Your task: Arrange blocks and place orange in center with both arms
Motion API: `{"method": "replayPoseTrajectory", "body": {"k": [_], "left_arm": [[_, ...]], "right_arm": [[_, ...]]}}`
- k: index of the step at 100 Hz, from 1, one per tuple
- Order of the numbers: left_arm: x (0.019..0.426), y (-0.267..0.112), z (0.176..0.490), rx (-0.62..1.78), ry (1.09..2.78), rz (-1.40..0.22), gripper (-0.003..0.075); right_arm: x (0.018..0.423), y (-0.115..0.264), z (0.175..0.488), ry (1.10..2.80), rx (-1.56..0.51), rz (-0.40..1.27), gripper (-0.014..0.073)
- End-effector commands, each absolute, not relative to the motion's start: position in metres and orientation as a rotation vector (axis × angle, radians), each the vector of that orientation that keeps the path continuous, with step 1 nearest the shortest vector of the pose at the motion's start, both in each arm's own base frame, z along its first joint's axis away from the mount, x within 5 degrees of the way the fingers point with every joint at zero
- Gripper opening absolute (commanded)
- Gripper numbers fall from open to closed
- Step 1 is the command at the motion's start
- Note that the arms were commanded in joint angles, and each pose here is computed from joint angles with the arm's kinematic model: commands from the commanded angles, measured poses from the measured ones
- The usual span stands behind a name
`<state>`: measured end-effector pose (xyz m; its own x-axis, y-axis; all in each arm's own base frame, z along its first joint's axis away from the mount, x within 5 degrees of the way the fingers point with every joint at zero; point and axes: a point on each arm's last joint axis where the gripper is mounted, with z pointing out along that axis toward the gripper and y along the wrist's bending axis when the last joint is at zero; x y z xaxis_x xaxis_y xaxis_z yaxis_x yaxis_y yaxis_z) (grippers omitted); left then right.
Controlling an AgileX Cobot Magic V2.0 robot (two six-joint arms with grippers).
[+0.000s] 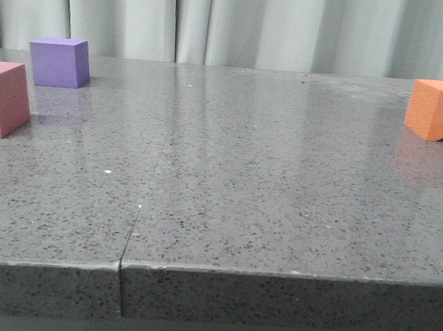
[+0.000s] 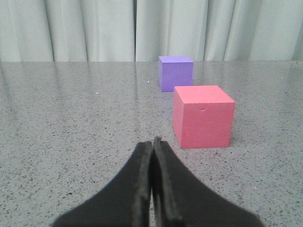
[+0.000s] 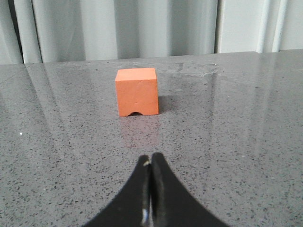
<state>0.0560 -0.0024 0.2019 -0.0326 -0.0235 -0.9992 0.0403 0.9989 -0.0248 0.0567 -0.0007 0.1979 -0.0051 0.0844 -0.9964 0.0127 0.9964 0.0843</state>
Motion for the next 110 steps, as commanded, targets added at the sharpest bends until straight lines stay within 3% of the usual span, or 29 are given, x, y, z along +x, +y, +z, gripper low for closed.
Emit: {"method": "replayPoseTrajectory", "body": {"k": [1, 78, 110], "left_arm": [[0.056, -0.002, 0.198, 0.003, 1.530, -0.056, -0.0020], [0.056, -0.002, 0.198, 0.003, 1.530, -0.056, -0.0020], [0.056, -0.002, 0.198, 0.003, 1.530, -0.056, -0.0020]], "right_arm": [[0.054, -0.001, 0.212, 1.453, 0.071, 0.055, -0.0069], [0.054, -0.001, 0.213, 1.442, 0.071, 0.056, -0.0069], [0.051, 0.000, 0.235, 1.508, 0.100, 0.092, -0.0069]]}}
